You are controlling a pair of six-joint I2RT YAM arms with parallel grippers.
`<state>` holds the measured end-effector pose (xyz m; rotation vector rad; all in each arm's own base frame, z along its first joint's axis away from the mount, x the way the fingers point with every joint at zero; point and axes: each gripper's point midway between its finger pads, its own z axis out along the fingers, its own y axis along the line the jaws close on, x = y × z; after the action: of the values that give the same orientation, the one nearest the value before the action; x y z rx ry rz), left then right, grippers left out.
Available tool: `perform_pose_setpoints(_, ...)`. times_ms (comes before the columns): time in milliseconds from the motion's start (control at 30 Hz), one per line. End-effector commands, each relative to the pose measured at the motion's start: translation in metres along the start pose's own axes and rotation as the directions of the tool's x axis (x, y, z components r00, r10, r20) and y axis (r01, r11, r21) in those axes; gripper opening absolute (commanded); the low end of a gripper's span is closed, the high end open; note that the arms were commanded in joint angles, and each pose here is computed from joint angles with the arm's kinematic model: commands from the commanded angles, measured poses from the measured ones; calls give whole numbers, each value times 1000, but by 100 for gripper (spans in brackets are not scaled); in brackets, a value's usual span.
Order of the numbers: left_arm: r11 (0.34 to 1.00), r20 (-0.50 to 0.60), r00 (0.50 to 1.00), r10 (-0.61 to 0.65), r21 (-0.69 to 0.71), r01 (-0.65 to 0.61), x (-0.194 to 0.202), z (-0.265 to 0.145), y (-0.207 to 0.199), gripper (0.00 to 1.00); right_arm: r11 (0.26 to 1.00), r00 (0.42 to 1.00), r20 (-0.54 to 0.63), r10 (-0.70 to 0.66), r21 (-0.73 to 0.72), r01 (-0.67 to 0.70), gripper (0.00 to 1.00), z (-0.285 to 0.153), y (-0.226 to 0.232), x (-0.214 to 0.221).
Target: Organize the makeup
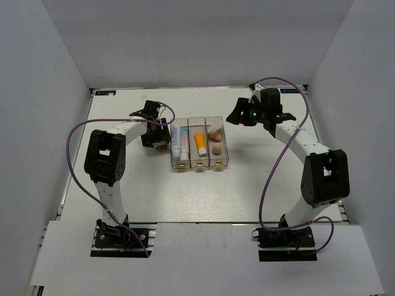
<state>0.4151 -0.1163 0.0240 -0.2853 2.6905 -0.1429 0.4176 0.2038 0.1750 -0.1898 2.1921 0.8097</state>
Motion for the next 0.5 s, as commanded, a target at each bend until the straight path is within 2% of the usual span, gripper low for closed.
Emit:
perform_pose_setpoints(0, 999, -31, 1000, 4, -35, -5, 8, 5, 6, 84, 999, 998, 51, -26, -18, 27, 62, -6, 5, -13)
perform_pose_setpoints(133, 998, -48, 999, -10, -63, 7, 16, 8, 12, 83, 1000, 998, 50, -25, -16, 26, 62, -5, 4, -13)
perform_pose_setpoints(267, 994, -77, 997, -11, -107, 3, 28, 11, 22, 76, 999, 998, 51, -26, -18, 27, 62, -6, 4, -14)
perform_pose_setpoints(467, 983, -109, 994, 13, -181, -32, 44, 12, 39, 72, 1000, 998, 51, -23, -18, 24, 62, -5, 4, -14)
